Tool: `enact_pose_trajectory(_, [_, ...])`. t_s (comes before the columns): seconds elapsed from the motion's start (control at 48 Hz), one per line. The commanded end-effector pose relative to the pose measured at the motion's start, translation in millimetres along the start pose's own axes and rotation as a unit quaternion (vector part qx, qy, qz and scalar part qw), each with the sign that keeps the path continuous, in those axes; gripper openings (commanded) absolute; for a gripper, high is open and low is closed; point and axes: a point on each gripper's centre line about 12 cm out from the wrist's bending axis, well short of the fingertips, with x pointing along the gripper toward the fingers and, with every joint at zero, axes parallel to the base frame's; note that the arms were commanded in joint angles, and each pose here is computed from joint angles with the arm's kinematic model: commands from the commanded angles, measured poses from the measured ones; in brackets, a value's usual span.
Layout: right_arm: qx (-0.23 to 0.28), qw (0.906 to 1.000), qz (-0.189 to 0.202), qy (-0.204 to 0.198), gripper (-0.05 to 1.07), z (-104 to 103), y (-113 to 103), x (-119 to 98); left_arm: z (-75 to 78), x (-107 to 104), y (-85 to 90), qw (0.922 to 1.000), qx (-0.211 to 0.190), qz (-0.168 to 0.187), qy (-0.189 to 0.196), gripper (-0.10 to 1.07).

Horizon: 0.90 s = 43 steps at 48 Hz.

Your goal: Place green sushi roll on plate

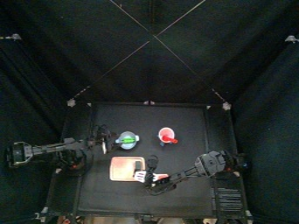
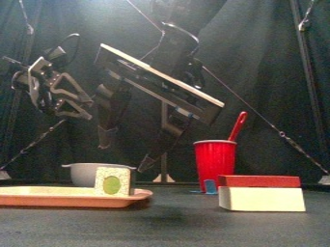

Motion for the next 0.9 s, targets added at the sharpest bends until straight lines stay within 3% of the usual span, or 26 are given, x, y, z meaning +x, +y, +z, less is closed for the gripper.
enact_pose_trajectory(0.0, [0.02, 0.9994, 0.023, 0.015, 0.93, 4.3, 17.1, -16.0, 4.8, 1.5, -0.9, 1.0, 0.0, -0.002, -0.007, 0.93])
enact_pose_trajectory(0.688, [0.021, 0.9989, 0.028, 0.03, 0.93, -3.0, 19.6, -12.3, 4.8, 1.5, -1.0, 1.0, 0.001, -0.002, -0.006, 0.93])
enact_pose_trajectory(0.875, [0.018, 0.9997, 0.012, 0.012, 0.93, 3.4, 14.2, -15.1, 4.8, 1.5, -1.0, 1.0, 0.001, -0.002, -0.006, 0.93])
